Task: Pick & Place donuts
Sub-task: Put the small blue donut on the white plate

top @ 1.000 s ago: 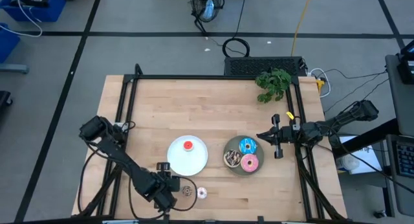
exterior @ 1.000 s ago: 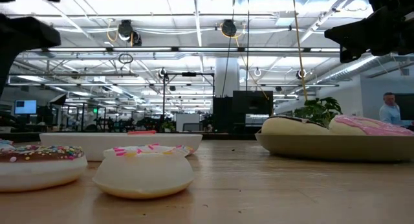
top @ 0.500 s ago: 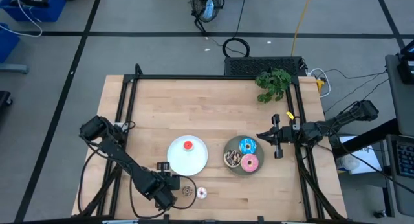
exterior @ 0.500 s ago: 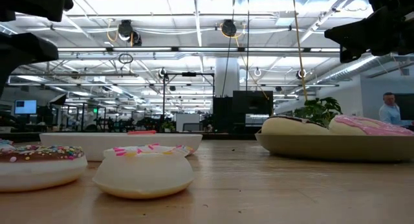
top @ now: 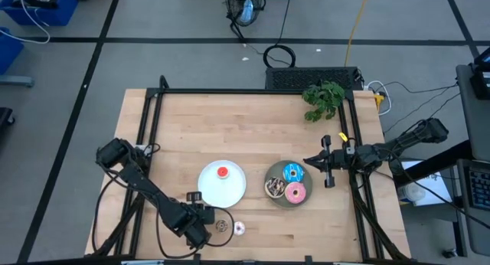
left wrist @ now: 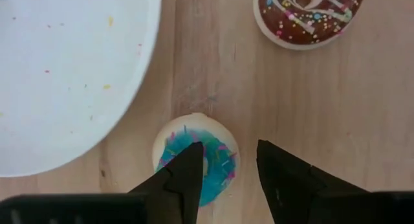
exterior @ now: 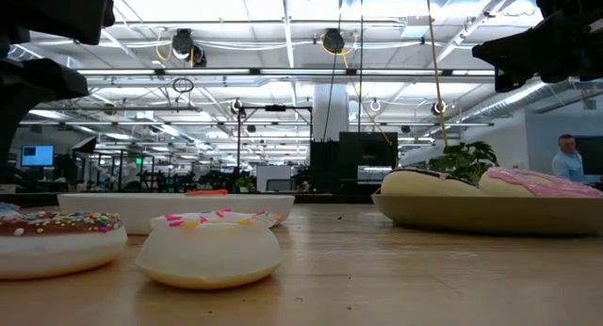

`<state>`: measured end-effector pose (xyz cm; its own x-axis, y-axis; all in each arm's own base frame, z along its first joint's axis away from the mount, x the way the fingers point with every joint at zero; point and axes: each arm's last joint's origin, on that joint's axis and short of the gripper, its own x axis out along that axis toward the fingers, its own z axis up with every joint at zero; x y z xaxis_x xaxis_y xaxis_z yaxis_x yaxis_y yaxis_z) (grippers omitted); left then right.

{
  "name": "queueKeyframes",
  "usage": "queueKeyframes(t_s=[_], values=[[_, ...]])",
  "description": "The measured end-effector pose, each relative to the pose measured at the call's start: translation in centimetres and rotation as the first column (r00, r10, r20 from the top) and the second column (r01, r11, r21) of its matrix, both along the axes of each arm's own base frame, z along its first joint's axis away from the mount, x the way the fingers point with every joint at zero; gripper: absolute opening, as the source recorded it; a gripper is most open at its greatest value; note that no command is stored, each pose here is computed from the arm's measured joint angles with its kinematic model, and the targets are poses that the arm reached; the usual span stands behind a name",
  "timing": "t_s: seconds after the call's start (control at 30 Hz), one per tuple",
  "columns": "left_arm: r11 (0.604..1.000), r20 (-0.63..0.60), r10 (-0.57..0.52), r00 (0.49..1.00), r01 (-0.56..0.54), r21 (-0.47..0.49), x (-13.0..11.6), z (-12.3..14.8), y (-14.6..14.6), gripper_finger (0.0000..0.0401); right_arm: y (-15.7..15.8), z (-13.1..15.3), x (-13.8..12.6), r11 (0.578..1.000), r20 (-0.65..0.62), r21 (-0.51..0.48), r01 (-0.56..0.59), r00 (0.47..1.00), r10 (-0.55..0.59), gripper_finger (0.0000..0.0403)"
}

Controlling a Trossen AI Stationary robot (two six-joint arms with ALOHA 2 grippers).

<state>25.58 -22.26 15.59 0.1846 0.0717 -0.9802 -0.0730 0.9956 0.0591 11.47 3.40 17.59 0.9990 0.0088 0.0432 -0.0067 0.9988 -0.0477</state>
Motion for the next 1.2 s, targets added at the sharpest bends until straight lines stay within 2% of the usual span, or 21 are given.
queueKeyframes(t_s=[0.33,0.6,0.8,0.97,1.07,1.2], values=[[1.0,-0.057,0.026,0.998,-0.025,0.012,-0.4,0.0,0.3,0.015,0.0,0.0,0.0,1.0,0.0,0.0,0.0,1.0,0.0,0.0],[0.999,-0.034,0.044,0.998,-0.043,0.007,-0.3,-0.1,0.3,0.015,0.0,0.0,0.0,1.0,0.0,-0.001,0.0,1.0,0.0,0.0],[0.998,0.006,0.043,0.999,-0.042,-0.052,-0.5,-1.9,0.5,0.015,0.0,0.0,0.0,1.0,0.0,-0.001,0.0,1.0,0.0,0.0],[0.998,-0.003,0.049,0.999,-0.049,-0.044,-1.0,-2.6,0.9,0.0148,0.0,0.0,0.0,1.0,0.0,-0.001,0.0,1.0,0.0,0.0],[0.999,-0.011,0.019,1.0,-0.02,-0.041,-1.0,-2.6,0.9,0.0133,0.0,0.0,0.0,1.0,0.0,-0.001,0.0,1.0,0.0,0.0],[0.998,-0.027,-0.04,0.999,0.039,-0.043,-0.7,-1.9,0.5,0.0074,0.0,0.0,0.0,1.0,0.0,-0.002,0.0,1.0,0.0,0.0]])
